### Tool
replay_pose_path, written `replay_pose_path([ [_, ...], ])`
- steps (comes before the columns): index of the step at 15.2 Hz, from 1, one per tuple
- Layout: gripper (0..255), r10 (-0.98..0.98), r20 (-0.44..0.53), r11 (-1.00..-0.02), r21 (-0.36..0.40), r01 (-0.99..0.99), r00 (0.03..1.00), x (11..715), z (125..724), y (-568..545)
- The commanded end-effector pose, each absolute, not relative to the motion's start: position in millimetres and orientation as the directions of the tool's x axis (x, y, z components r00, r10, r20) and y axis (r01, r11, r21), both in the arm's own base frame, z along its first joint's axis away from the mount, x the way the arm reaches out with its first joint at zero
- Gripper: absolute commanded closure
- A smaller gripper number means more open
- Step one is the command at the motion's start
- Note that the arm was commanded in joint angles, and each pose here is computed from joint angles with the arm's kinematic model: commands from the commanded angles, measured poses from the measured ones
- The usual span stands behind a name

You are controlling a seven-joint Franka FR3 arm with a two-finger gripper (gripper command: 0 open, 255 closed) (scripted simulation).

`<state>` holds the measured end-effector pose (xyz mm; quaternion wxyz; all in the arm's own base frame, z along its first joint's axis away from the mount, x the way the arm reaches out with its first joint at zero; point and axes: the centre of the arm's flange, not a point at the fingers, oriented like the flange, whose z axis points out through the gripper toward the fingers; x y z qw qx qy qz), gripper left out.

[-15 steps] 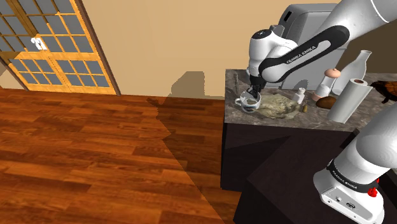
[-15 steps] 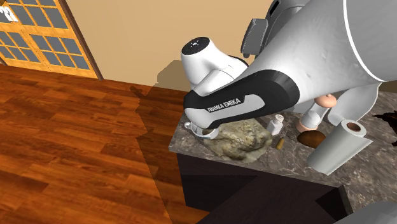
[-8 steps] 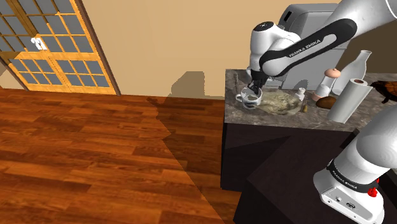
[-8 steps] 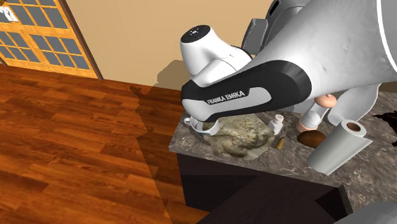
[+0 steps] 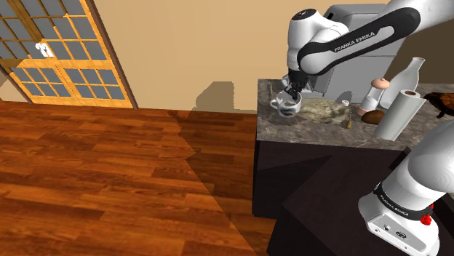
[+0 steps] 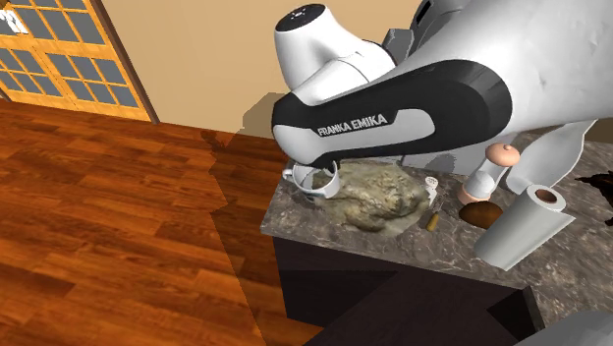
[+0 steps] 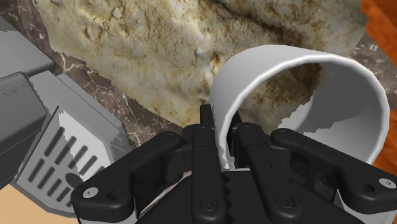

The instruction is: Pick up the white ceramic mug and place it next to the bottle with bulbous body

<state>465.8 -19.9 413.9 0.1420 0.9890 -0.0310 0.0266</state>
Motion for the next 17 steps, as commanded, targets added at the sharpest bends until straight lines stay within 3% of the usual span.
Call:
replay_pose_path([
  [1, 255, -0.054, 0.062, -0.958, 0.279, -0.069, 0.997, 465, 424, -21],
  [17, 255, -0.054, 0.062, -0.958, 0.279, -0.069, 0.997, 465, 509, -21],
])
